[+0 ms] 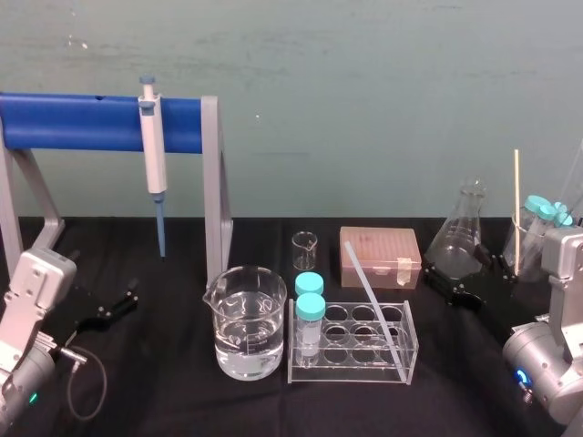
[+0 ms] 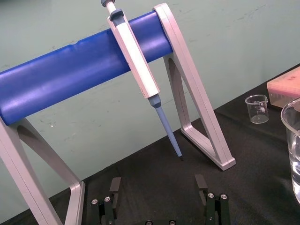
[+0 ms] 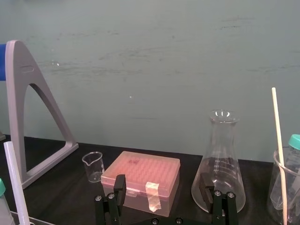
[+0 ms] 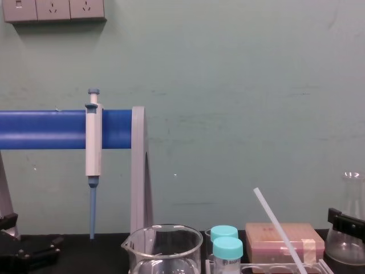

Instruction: Pick up the stirring rod with one hand, then place it down.

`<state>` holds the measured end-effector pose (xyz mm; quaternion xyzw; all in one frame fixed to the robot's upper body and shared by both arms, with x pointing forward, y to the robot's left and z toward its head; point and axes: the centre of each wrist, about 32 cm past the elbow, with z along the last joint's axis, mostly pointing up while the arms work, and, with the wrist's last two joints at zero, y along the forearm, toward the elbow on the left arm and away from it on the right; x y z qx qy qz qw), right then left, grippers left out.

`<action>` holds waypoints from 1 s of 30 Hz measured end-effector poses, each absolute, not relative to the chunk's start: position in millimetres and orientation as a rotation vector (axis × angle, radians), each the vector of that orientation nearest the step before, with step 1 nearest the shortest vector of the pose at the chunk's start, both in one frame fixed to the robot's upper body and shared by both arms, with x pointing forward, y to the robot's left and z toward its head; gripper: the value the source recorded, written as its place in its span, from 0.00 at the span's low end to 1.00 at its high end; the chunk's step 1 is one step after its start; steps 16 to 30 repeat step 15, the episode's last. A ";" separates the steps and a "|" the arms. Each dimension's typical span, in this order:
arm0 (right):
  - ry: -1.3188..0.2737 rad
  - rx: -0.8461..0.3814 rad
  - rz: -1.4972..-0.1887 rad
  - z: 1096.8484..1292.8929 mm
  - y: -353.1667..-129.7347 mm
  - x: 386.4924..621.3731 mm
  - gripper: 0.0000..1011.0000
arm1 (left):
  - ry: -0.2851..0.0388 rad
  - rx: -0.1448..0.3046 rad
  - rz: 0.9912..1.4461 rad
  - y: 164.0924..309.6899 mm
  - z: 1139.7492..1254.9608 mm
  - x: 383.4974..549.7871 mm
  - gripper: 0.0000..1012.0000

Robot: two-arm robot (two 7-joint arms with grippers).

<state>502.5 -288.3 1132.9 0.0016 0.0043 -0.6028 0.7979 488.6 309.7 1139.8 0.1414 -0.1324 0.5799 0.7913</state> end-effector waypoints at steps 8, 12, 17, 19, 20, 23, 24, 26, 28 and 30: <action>0.001 0.009 -1.293 1133.1 -288.2 502.6 0.99 | -0.285 0.304 1.248 309.7 1139.8 488.6 0.99; -0.002 0.011 -1.292 1133.1 -288.1 502.7 0.99 | -0.285 0.304 1.248 309.7 1139.8 488.6 0.99; -0.003 0.011 -1.292 1133.1 -288.2 502.7 0.99 | -0.285 0.304 1.248 309.7 1139.8 488.6 0.99; -0.003 0.011 -1.292 1133.1 -288.2 502.7 0.99 | -0.285 0.304 1.248 309.7 1139.8 488.6 0.99; -0.003 0.011 -1.292 1133.1 -288.2 502.7 0.99 | -0.285 0.304 1.248 309.7 1139.8 488.6 0.99; -0.003 0.011 -1.292 1133.1 -288.2 502.7 0.99 | -0.285 0.304 1.248 309.7 1139.8 488.6 0.99; -0.003 0.011 -1.292 1133.1 -288.2 502.7 0.99 | -0.285 0.304 1.248 309.7 1139.8 488.6 0.99; -0.003 0.011 -1.292 1133.1 -288.2 502.7 0.99 | -0.285 0.304 1.248 309.7 1139.8 488.6 0.99; -0.003 0.011 -1.292 1133.1 -288.2 502.7 0.99 | -0.285 0.304 1.248 309.7 1139.8 488.6 0.99; -0.003 0.011 -1.292 1133.1 -288.2 502.7 0.99 | -0.285 0.304 1.248 309.7 1139.8 488.6 0.99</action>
